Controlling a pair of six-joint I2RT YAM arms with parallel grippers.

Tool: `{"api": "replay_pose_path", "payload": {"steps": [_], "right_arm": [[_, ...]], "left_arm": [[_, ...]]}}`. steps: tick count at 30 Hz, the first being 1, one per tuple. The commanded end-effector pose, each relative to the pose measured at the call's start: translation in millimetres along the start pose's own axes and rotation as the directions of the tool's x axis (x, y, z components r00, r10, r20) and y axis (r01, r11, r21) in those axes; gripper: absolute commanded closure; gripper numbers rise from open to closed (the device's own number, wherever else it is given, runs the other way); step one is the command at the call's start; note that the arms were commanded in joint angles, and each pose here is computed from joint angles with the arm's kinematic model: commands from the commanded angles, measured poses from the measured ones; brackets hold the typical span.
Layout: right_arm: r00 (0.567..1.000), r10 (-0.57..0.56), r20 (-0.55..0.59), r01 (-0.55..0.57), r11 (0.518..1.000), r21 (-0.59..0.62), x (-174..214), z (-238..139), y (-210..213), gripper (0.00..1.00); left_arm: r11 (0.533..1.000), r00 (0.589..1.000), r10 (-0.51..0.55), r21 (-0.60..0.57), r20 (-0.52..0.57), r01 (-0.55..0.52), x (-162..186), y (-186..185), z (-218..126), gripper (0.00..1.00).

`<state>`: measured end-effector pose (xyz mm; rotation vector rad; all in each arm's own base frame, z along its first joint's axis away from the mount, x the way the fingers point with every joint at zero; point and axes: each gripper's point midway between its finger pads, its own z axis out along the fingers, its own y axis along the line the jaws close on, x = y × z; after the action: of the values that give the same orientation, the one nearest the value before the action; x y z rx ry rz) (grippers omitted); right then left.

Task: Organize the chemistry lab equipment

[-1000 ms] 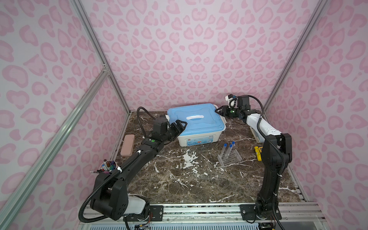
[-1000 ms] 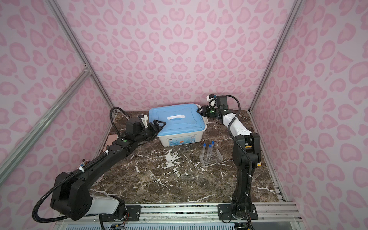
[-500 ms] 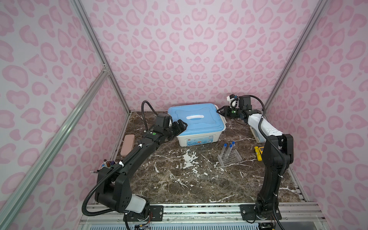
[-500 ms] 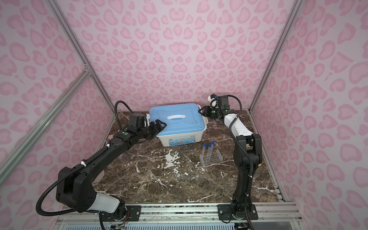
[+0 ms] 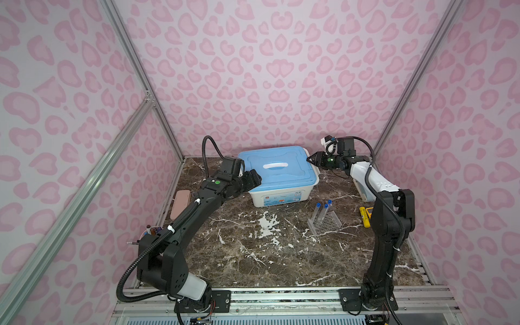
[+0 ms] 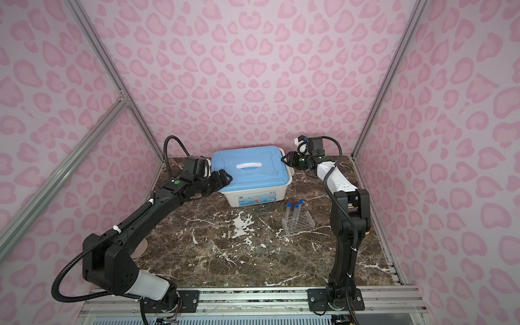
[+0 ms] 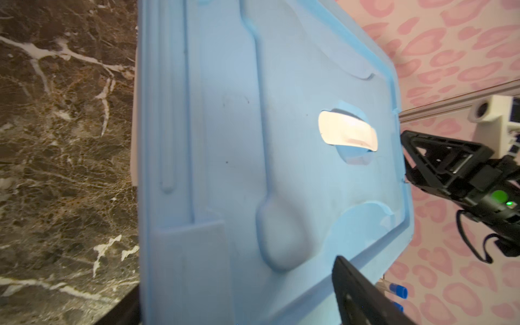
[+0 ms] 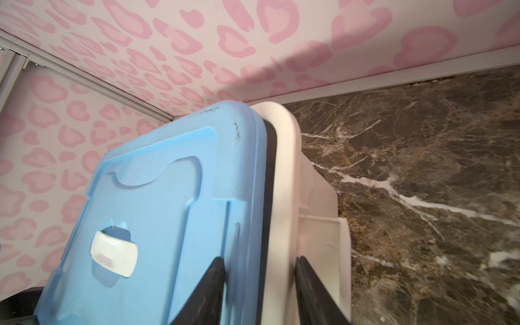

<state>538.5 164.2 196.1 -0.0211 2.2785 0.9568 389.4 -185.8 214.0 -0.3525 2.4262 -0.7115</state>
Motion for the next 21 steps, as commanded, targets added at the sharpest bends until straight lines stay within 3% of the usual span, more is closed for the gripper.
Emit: {"api": "replay_pose_path", "payload": {"steps": [1,21], "right_arm": [[1.0,-0.001,-0.009,0.001,1.0,-0.005,3.0,-1.4,1.1,0.57],[1.0,0.011,-0.013,-0.011,1.0,-0.009,6.8,-1.7,-1.0,0.57]], "left_arm": [[0.998,0.999,0.041,-0.036,-0.015,-0.042,0.4,4.5,0.9,0.13],[0.995,0.993,0.089,-0.038,-0.081,-0.092,2.9,-0.6,21.3,0.2]]}}
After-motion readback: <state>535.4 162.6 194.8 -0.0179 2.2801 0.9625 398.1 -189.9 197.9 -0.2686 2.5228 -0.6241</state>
